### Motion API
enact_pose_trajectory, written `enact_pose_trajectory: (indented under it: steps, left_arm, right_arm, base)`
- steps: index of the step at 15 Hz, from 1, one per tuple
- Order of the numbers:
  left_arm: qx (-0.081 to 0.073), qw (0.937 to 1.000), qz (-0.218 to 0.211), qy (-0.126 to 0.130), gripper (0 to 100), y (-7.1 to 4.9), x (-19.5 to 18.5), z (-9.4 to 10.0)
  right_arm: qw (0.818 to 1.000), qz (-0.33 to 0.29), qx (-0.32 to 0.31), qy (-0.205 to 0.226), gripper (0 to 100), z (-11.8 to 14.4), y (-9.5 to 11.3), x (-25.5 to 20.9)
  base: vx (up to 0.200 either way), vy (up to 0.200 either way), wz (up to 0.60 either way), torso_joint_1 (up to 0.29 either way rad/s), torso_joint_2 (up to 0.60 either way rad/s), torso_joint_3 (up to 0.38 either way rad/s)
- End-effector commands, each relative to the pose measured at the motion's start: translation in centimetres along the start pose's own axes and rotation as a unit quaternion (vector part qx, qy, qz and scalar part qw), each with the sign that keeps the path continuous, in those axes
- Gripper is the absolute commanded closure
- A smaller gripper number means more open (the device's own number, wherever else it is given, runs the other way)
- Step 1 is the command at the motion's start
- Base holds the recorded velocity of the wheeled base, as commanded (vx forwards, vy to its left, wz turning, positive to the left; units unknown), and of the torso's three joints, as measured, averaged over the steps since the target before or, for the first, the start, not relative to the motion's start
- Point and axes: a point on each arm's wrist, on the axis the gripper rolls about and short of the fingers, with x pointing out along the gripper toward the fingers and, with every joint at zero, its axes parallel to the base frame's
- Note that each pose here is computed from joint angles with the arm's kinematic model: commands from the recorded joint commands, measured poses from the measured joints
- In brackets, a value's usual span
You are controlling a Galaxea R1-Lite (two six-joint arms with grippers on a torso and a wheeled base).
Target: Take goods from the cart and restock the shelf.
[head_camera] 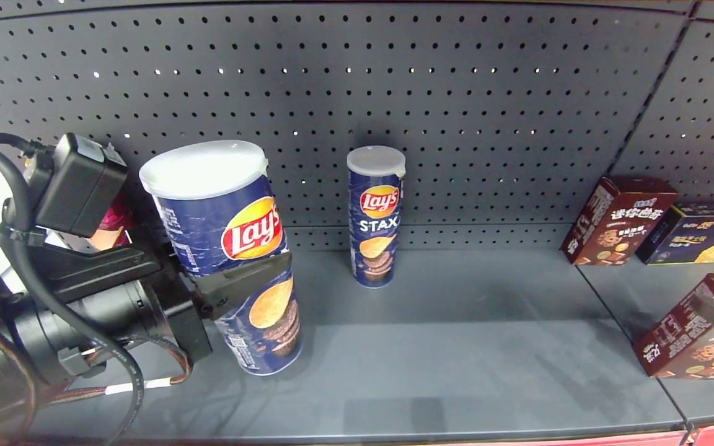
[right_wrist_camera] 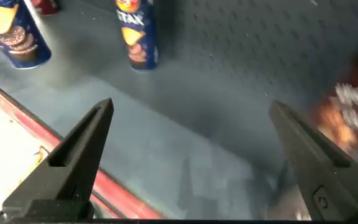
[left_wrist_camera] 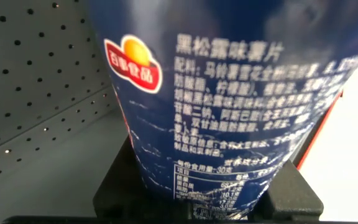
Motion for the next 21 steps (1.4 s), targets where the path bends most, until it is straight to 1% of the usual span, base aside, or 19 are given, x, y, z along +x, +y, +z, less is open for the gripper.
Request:
enact_pose_trajectory:
  steps: [1, 3, 6, 9, 10, 11, 12, 15, 16, 19, 21]
  left_arm:
    - [0.0, 1.0, 0.005, 0.001, 100, 0.2, -0.1, -0.1]
    - [0.0, 1.0, 0.009, 0.001, 100, 0.3, -0.2, -0.1]
    - [0.0, 1.0, 0.009, 0.0, 100, 0.4, -0.1, 0.0]
    - [-0.001, 0.9999, 0.01, 0.002, 100, 0.4, -0.1, -0.1]
    - [-0.001, 0.9999, 0.013, 0.003, 100, 0.4, -0.1, -0.1]
    - [-0.001, 0.9999, 0.016, 0.002, 100, 0.4, -0.1, 0.0]
    - [-0.001, 0.9999, 0.016, 0.002, 100, 0.4, -0.1, 0.0]
    - [0.0, 0.9998, 0.02, -0.001, 100, 0.4, -0.1, 0.2]
    - [0.001, 0.9998, 0.02, -0.002, 100, 0.4, -0.1, 0.2]
    - [0.0, 0.9998, 0.022, 0.001, 100, 0.4, -0.1, 0.1]
    - [-0.002, 0.9997, 0.022, 0.006, 100, 0.4, -0.1, 0.0]
  right_arm:
    - [0.999, 0.033, -0.018, 0.019, 0, -0.2, -0.6, 6.3]
    - [0.997, 0.072, -0.021, -0.006, 0, -0.2, -0.8, 9.0]
    - [0.995, 0.097, -0.016, 0.017, 0, -1.1, -0.7, 11.6]
    - [0.995, 0.099, -0.019, 0.009, 0, -1.0, -1.0, 14.3]
    - [0.995, 0.101, -0.024, -0.009, 0, -1.3, -1.2, 15.7]
    - [0.994, 0.103, -0.026, -0.02, 0, -1.4, -1.3, 16.3]
    - [0.992, 0.122, -0.029, -0.034, 0, -1.9, -1.4, 17.4]
    - [0.985, 0.163, -0.031, -0.042, 0, -2.1, -1.2, 18.5]
    - [0.985, 0.167, -0.031, -0.043, 0, -2.1, -1.1, 18.9]
    - [0.98, 0.186, -0.035, -0.057, 0, -1.6, -0.9, 20.4]
    - [0.972, 0.221, -0.04, -0.068, 0, -1.7, -0.8, 21.3]
  base:
    - [0.0, 0.0, 0.0, 0.0, 0.0, 0.0]
    - [0.0, 0.0, 0.0, 0.0, 0.0, 0.0]
    - [0.0, 0.0, 0.0, 0.0, 0.0, 0.0]
    - [0.0, 0.0, 0.0, 0.0, 0.0, 0.0]
    - [0.0, 0.0, 0.0, 0.0, 0.0, 0.0]
    - [0.0, 0.0, 0.0, 0.0, 0.0, 0.0]
    - [0.0, 0.0, 0.0, 0.0, 0.0, 0.0]
    - [0.0, 0.0, 0.0, 0.0, 0.0, 0.0]
    - [0.0, 0.0, 0.0, 0.0, 0.0, 0.0]
    - [0.0, 0.0, 0.0, 0.0, 0.0, 0.0]
    - [0.0, 0.0, 0.0, 0.0, 0.0, 0.0]
